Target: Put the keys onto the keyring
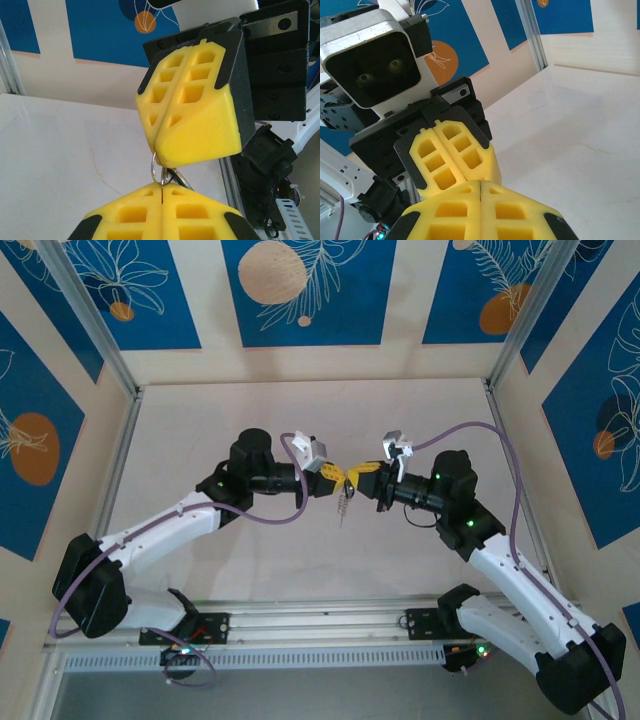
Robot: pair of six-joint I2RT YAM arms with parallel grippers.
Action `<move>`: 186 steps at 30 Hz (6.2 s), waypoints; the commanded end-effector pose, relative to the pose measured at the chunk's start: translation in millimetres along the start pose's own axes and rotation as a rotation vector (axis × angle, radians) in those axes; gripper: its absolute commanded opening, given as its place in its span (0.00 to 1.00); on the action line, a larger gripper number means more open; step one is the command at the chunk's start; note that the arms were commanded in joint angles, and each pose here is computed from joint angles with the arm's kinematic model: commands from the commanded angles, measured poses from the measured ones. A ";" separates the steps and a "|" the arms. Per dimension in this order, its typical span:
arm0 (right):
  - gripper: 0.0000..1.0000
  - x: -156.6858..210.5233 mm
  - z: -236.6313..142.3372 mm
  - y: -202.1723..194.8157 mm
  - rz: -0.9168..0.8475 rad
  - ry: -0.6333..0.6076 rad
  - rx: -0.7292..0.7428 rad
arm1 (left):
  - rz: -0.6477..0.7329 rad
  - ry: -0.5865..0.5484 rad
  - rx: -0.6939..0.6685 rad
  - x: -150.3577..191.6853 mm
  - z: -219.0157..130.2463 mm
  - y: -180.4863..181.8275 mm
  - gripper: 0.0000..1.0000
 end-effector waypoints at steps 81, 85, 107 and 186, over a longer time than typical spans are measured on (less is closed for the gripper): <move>0.14 8.9 -16.5 -16.3 0.238 -0.178 -0.112 | -0.169 -0.526 -0.080 -29.5 -5.6 13.5 0.00; 0.25 13.9 -27.6 -17.1 0.236 -0.195 -0.054 | -0.172 -0.532 -0.072 -30.8 -5.5 15.5 0.00; 0.56 -42.3 -13.9 -6.6 0.140 -0.257 -0.204 | -0.226 -0.530 -0.038 -37.2 -5.5 17.4 0.00; 0.00 -37.4 8.6 -17.4 0.111 -0.073 -0.206 | -0.234 -0.255 0.060 -45.7 -12.8 31.9 0.10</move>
Point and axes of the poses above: each hand's point on the last joint's axis, 136 mm out from that joint toward the fingers, its own z axis out along the fingers, its own y axis along the line the jaws close on, x = y × z, the point moved 10 cm from there along -z, back along the fingers, and after that the axes turned 10 degrees about z, right-handed, at the moved point
